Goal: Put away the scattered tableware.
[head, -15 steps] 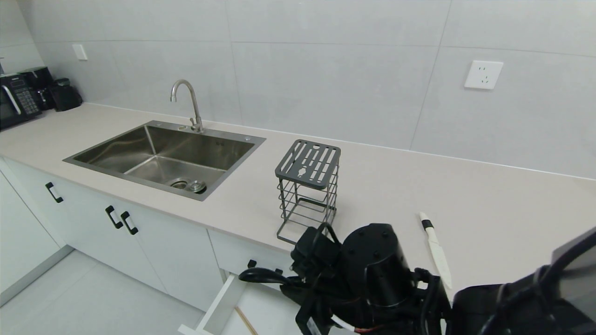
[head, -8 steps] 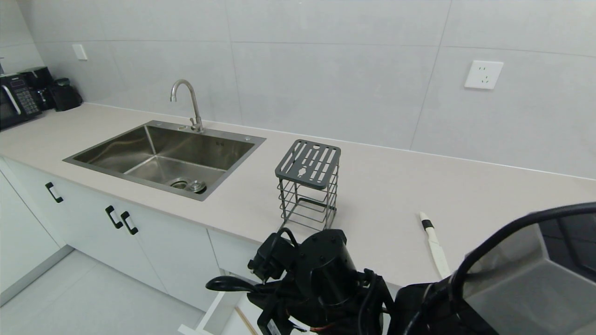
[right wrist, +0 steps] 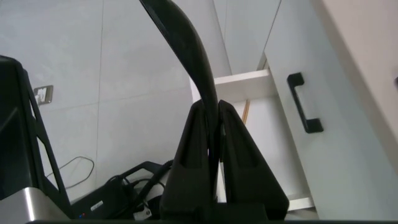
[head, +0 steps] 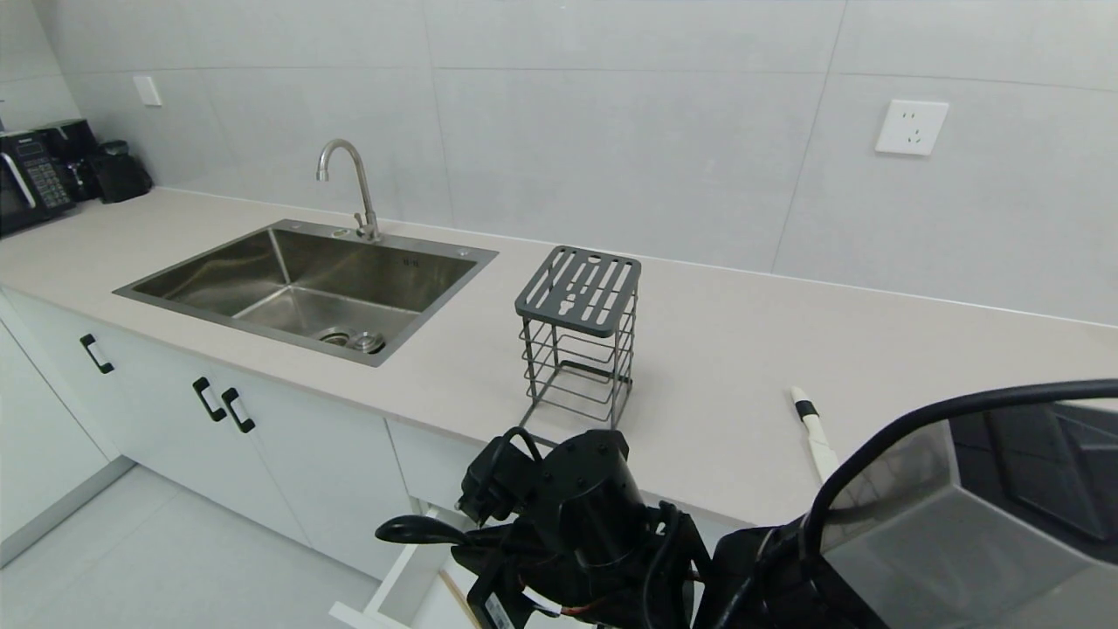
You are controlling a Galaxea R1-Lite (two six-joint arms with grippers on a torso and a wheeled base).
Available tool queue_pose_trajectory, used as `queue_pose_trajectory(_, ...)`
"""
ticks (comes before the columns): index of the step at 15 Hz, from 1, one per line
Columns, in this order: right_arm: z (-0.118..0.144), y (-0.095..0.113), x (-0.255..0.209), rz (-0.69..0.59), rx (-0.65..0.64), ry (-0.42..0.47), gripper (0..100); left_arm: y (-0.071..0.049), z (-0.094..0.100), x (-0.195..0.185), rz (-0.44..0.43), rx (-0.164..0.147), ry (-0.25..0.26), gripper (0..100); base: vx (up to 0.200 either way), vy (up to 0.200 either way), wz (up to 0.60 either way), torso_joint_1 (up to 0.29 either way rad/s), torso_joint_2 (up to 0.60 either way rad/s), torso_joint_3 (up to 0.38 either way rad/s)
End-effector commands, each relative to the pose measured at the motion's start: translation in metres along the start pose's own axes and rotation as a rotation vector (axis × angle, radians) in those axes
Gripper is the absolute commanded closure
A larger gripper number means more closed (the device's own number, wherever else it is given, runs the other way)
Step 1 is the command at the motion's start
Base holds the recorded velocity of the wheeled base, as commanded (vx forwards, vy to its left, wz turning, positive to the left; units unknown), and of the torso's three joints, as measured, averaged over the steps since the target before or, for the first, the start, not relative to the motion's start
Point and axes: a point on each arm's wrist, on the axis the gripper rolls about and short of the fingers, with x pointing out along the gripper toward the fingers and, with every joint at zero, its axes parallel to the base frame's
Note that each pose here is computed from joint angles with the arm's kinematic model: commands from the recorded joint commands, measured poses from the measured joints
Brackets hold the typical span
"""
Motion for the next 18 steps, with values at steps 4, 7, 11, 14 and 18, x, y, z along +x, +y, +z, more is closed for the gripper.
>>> queue_pose_trajectory(4, -0.0003, 0.0, 0.0031, -0.001, -0.008, -0.002, 100, 0.0, 0.0001, 0.0001, 0.0, 0.0, 0.001, 0, 0.0, 0.0, 0.0, -0.157, 0.31, 0.154)
queue_pose_trajectory(7, -0.0005, -0.0007, 0.003, -0.004, -0.01, -0.003, 100, 0.0, 0.0001, 0.0001, 0.0, 0.0, 0.001, 0, 0.0, 0.0, 0.0, -0.232, 0.46, 0.225)
queue_pose_trajectory(11, -0.0027, -0.001, 0.0053, -0.004, -0.008, 0.004, 100, 0.0, 0.0001, 0.0001, 0.0, 0.0, 0.001, 0, 0.0, 0.0, 0.0, -0.262, 0.52, 0.253)
queue_pose_trajectory(14, -0.0038, -0.0019, 0.0068, -0.006, -0.008, 0.006, 100, 0.0, 0.0001, 0.0001, 0.0, 0.0, 0.001, 0, 0.0, 0.0, 0.0, -0.17, 0.33, 0.159)
queue_pose_trajectory(18, -0.0066, -0.0022, 0.0085, -0.006, -0.006, 0.014, 100, 0.0, 0.0001, 0.0001, 0.0, 0.0, 0.001, 0, 0.0, 0.0, 0.0, -0.157, 0.31, 0.151)
